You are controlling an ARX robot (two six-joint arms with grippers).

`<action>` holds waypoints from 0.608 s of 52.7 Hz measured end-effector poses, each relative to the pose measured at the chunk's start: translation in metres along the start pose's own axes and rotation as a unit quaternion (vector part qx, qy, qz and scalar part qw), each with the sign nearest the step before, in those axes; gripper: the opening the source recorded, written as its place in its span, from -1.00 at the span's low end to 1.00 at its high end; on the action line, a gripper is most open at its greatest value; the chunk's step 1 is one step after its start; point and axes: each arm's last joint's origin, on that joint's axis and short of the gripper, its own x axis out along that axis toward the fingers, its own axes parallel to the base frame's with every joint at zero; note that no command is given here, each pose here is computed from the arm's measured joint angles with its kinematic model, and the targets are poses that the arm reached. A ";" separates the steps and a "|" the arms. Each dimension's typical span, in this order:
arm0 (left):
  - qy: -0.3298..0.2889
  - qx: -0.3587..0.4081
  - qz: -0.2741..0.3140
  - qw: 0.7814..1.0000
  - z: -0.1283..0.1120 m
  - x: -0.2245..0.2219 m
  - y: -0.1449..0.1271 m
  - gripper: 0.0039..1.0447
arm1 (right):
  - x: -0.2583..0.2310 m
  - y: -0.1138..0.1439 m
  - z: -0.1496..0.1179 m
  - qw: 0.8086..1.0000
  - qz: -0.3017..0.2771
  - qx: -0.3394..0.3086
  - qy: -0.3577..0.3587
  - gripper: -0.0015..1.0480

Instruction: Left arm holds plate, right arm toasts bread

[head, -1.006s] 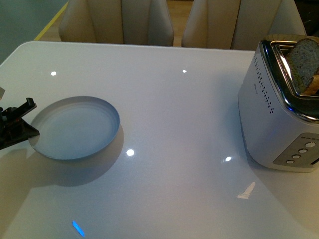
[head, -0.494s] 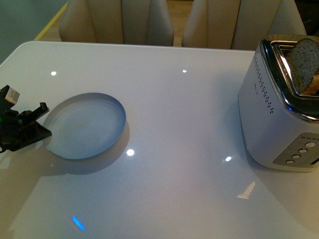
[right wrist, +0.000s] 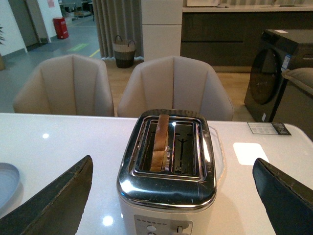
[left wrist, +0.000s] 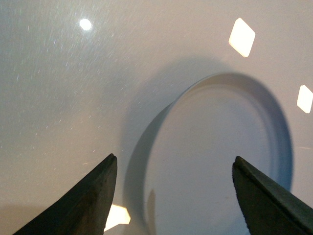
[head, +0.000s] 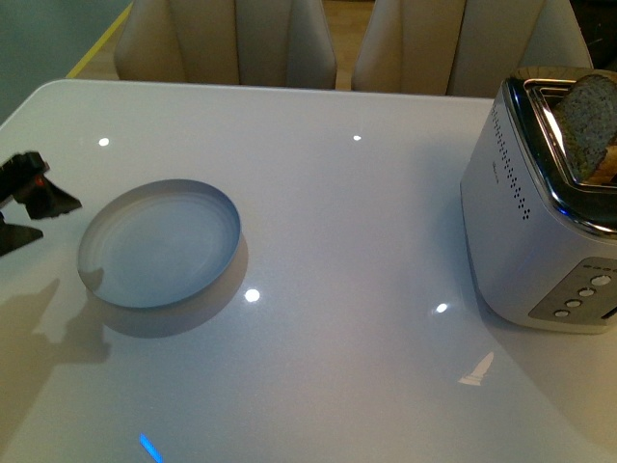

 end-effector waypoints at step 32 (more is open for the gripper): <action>-0.269 0.119 -0.102 0.950 0.026 -0.165 -0.173 0.67 | 0.000 0.000 0.000 1.000 0.000 0.000 0.000 0.83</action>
